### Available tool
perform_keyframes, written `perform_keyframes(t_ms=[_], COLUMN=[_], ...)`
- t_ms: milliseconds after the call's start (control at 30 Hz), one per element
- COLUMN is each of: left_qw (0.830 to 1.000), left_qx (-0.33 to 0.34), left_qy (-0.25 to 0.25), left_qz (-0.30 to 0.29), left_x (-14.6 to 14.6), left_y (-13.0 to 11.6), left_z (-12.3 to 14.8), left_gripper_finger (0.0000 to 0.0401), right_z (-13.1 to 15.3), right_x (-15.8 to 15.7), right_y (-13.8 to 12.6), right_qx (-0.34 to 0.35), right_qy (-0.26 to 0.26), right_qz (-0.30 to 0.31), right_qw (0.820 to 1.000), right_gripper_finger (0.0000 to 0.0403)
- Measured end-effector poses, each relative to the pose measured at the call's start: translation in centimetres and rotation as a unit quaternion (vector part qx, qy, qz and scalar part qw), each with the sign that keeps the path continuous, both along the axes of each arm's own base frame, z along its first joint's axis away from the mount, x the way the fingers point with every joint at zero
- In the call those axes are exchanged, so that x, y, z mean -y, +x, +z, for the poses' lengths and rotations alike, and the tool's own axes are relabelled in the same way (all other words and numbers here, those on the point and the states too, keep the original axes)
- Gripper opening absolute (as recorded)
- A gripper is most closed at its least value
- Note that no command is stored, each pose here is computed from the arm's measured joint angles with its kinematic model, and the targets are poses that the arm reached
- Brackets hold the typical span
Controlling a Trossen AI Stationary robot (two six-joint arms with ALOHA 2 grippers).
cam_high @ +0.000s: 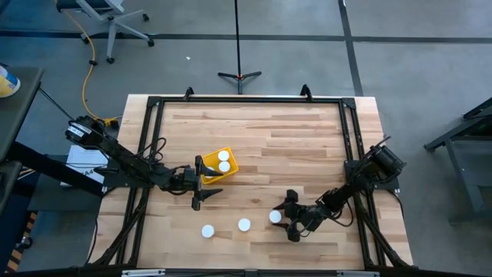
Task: Pick and place pill bottles into a basket
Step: Put the orange pill bottle into the yellow basket
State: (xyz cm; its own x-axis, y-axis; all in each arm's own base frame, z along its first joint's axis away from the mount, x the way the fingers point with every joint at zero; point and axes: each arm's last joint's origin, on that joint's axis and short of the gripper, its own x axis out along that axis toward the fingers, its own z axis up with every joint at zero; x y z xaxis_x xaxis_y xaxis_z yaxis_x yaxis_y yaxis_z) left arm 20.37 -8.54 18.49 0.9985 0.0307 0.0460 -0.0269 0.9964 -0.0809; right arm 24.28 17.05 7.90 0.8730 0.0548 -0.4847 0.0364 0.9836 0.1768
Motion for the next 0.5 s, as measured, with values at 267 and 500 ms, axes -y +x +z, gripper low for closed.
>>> perform_keyframes(t_ms=[267,500], left_qw=[1.0,1.0], left_qx=[0.0,-0.001], left_qy=[0.0,0.0], left_qz=[0.0,0.0], left_x=[0.0,0.0], left_y=[0.0,0.0], left_z=[-0.01,-0.02], left_gripper_finger=[0.0294,0.0294], right_z=[0.14,0.31], right_x=[-0.1,-0.1], right_y=[0.06,0.15], right_qx=[0.007,0.018], right_qy=[-0.003,-0.006], right_qz=[0.011,0.004], right_qw=[1.0,1.0], right_gripper_finger=[0.0192,0.0163])
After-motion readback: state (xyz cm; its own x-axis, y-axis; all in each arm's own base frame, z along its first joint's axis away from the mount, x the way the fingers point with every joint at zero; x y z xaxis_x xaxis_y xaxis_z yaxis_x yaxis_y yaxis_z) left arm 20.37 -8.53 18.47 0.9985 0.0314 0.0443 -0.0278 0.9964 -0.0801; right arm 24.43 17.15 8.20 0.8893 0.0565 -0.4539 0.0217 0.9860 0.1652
